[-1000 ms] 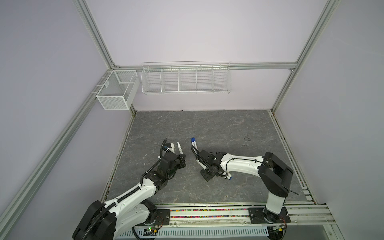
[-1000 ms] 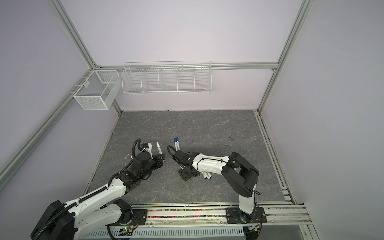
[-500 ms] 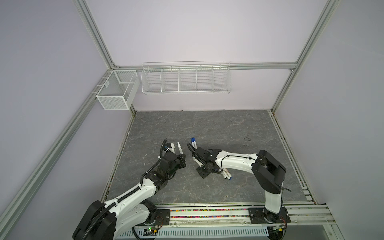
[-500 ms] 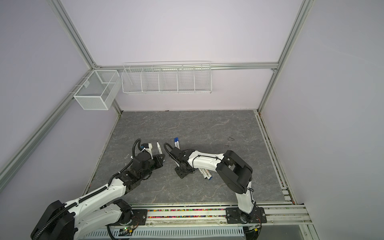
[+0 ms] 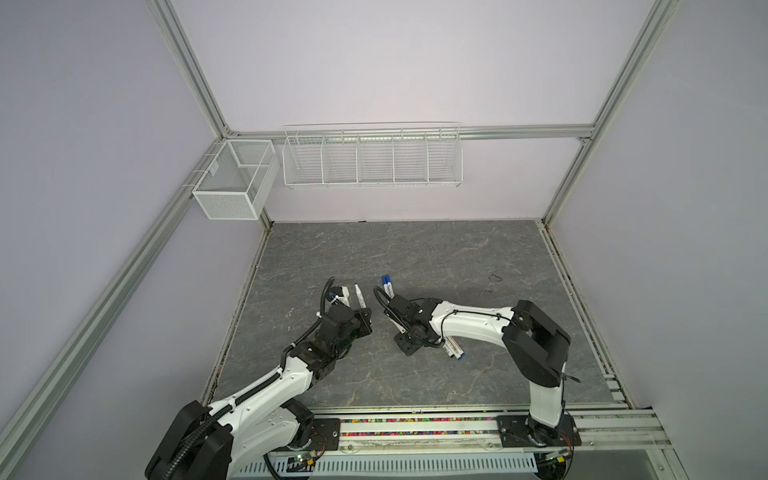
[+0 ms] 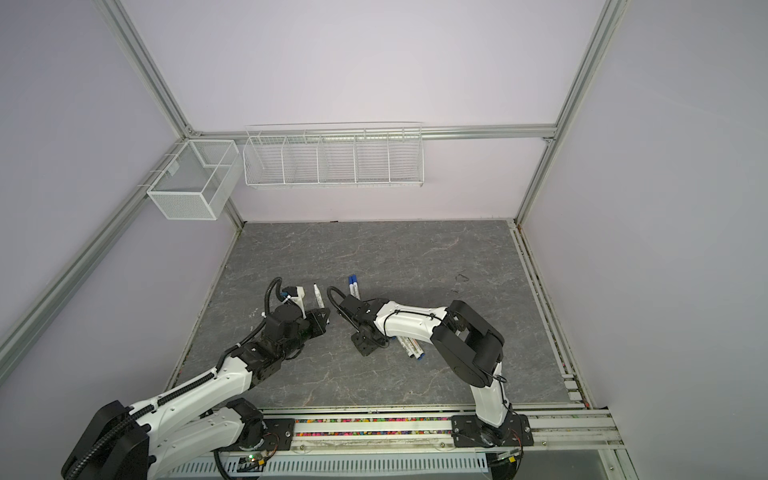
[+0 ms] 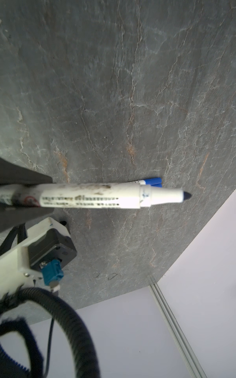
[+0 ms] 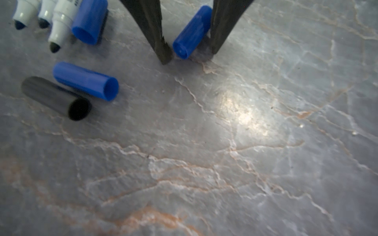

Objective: Insert the pens into the pen caps

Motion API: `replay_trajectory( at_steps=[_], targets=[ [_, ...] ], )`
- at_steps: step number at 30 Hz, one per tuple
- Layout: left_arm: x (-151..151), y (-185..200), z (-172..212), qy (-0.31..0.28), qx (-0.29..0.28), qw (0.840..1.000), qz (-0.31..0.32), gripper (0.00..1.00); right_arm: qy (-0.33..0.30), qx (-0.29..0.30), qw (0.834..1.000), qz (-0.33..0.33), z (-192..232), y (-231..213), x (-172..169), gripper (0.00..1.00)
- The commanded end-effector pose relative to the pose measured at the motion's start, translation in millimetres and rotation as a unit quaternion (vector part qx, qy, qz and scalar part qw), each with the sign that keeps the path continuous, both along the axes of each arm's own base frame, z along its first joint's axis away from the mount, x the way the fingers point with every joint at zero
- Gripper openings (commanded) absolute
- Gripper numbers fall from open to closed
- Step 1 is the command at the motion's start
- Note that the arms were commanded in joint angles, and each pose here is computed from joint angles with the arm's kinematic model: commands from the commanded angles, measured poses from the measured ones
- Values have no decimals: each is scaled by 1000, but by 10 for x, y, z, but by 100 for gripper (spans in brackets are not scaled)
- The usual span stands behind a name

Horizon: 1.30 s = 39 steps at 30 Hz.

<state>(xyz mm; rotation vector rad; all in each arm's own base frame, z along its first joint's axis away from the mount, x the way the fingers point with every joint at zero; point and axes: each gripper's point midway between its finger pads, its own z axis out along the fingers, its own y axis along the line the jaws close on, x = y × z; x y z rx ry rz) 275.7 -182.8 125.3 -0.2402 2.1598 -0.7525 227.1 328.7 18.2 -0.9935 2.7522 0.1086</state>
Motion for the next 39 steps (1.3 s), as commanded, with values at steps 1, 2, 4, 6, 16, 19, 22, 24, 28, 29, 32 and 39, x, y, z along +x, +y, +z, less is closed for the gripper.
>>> replay_trajectory(
  at_steps=[1,2,4,6,16,19,22,24,28,29,32,39],
  targets=[
    [5,10,-9,-4,1,1000,0,0,14,-57,998,-16,-162,-268,-63,41],
    [5,9,-7,-4,1,1000,-1,0,14,-58,998,-17,-165,-285,-67,41],
    [5,9,-7,-3,0,1000,-1,0,13,-59,998,-18,-165,-301,-71,41],
    [5,8,-11,-3,1,1000,-1,0,13,-58,998,-19,-166,-305,-76,41],
    [1,-16,-10,-2,1,1000,-8,0,22,-28,999,-14,-157,-126,-47,33],
    [-6,-35,1,-4,5,1000,-17,0,22,-22,999,-14,-149,-89,-19,26],
    [-8,-52,0,-3,7,1000,-22,0,23,-5,1000,-18,-105,-62,1,16],
    [-14,-81,-15,1,10,999,-32,0,18,14,999,-25,-28,-59,36,13],
    [-23,-237,-57,13,12,997,-73,0,-5,78,996,-47,282,-47,152,11],
    [-31,-304,-64,17,12,996,-90,0,-12,102,993,-56,395,-49,191,11],
    [-76,-524,-112,33,13,990,-138,0,-40,177,979,-89,738,-87,317,11],
    [-323,-1098,-90,17,54,964,-259,0,-82,350,919,-164,1392,-272,568,11]
  ],
)
